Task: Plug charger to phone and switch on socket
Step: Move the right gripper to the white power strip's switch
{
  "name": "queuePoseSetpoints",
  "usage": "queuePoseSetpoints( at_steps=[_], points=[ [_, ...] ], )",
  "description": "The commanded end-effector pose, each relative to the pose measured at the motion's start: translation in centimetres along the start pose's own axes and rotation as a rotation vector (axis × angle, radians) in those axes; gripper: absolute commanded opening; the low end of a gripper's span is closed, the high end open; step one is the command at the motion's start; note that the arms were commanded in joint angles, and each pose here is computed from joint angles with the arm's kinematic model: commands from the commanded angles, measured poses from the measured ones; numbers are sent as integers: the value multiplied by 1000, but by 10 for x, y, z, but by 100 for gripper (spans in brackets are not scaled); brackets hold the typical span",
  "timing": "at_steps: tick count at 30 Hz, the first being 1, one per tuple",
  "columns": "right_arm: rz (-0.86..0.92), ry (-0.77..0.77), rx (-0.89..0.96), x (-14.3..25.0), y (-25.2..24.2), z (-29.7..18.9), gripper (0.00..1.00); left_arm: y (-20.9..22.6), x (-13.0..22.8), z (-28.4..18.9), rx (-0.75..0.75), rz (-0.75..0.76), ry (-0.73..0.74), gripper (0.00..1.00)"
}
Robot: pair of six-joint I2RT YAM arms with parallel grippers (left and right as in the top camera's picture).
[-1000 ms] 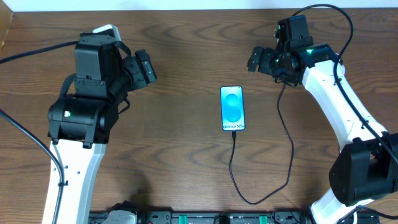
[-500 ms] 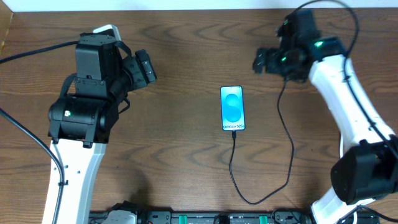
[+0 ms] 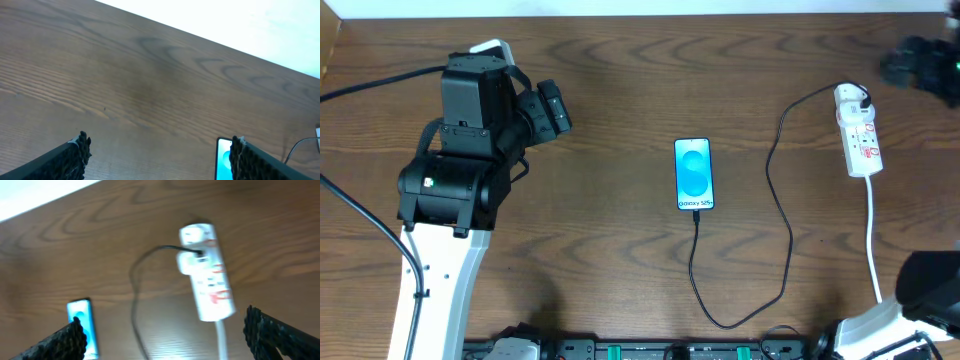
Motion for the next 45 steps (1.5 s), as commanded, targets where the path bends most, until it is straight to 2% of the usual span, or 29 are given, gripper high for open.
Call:
queuePoseSetpoints(
  at_steps=[1,12,18,24,33,45],
  points=[
    [-153,-12,-81,0,-20,4,99,2,0,2,-13,17,3,90],
    [-73,100,-116,15,-58,79,99,2,0,2,-12,17,2,90],
    [89,204,-130,34,-77,130,99,2,0,2,-13,17,3,90],
    [128,273,-163,47,-84,162,99,2,0,2,-13,16,2,90],
    [88,333,-225,58,-66,215,99,2,0,2,-12,17,2,90],
    [17,340,-239,57,-39,230,99,2,0,2,-13,16,2,90]
  ],
)
Point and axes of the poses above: each gripper's point midway between its finger pads, its own z axis out along the fingers, its own y axis along the line the jaws close on, x = y × z, the point moved 6 cm from there along -z, back along the fingers
